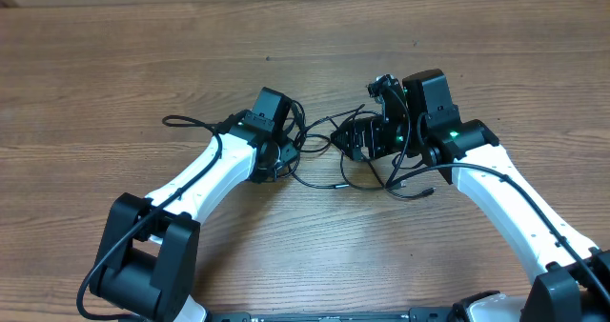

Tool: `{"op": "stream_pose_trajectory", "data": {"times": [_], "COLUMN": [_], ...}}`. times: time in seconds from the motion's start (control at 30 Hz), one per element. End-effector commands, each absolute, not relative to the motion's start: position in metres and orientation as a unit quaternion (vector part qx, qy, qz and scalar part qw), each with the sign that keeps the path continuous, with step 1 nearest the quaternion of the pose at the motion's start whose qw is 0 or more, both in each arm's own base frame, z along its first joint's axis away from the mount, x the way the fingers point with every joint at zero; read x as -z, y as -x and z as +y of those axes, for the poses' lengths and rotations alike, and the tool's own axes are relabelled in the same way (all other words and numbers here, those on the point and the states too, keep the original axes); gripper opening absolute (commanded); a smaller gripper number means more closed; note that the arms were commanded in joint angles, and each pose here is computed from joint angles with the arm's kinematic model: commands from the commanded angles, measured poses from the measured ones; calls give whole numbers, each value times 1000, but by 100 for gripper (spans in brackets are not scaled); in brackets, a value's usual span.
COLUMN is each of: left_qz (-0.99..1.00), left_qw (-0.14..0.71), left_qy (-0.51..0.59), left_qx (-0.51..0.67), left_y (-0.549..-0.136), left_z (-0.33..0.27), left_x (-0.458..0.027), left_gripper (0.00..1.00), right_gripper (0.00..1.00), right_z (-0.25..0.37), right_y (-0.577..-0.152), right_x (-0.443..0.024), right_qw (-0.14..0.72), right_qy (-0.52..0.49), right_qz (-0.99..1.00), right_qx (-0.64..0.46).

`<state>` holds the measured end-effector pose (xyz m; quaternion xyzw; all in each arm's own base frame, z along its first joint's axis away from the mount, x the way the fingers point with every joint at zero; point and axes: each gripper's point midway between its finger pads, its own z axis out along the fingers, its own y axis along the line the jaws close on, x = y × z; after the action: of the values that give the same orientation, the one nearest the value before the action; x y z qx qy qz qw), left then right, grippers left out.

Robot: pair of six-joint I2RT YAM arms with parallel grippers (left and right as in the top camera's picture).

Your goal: Untangle cables

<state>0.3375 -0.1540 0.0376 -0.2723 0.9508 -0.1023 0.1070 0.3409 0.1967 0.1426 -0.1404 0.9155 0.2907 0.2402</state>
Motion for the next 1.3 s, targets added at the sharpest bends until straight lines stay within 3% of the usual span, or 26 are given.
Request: {"op": "stream_pose_trajectory", "data": {"times": [0.0, 0.5, 0.77, 1.03, 1.1, 1.23, 1.27], "left_qz": [959, 945, 946, 945, 946, 948, 948], "left_qw": [109, 159, 128, 136, 139, 136, 136], "left_qy": [238, 269, 288, 285, 283, 279, 278], "left_qx": [110, 96, 81, 89, 79, 76, 76], "left_y": [-339, -361, -357, -362, -362, -359, -359], "left_z": [-161, -153, -154, -158, -157, -159, -160], "left_x": [-36, -35, -1, -1, 1, 4, 4], "left_gripper": [55, 59, 57, 57, 49, 15, 12], "right_gripper": [100, 100, 100, 100, 100, 100, 100], "right_z": [198, 198, 198, 198, 198, 198, 198], "right_y": [-346, -346, -346, -346, -346, -346, -346], "right_x": [-147, -147, -147, -147, -147, -147, -147], "right_qw": [249, 249, 249, 249, 249, 249, 249], "right_qy": [145, 145, 145, 145, 145, 145, 145], "right_qz": [913, 913, 913, 913, 913, 913, 913], "right_qx": [-288, -288, -288, -288, -288, -288, -288]}}
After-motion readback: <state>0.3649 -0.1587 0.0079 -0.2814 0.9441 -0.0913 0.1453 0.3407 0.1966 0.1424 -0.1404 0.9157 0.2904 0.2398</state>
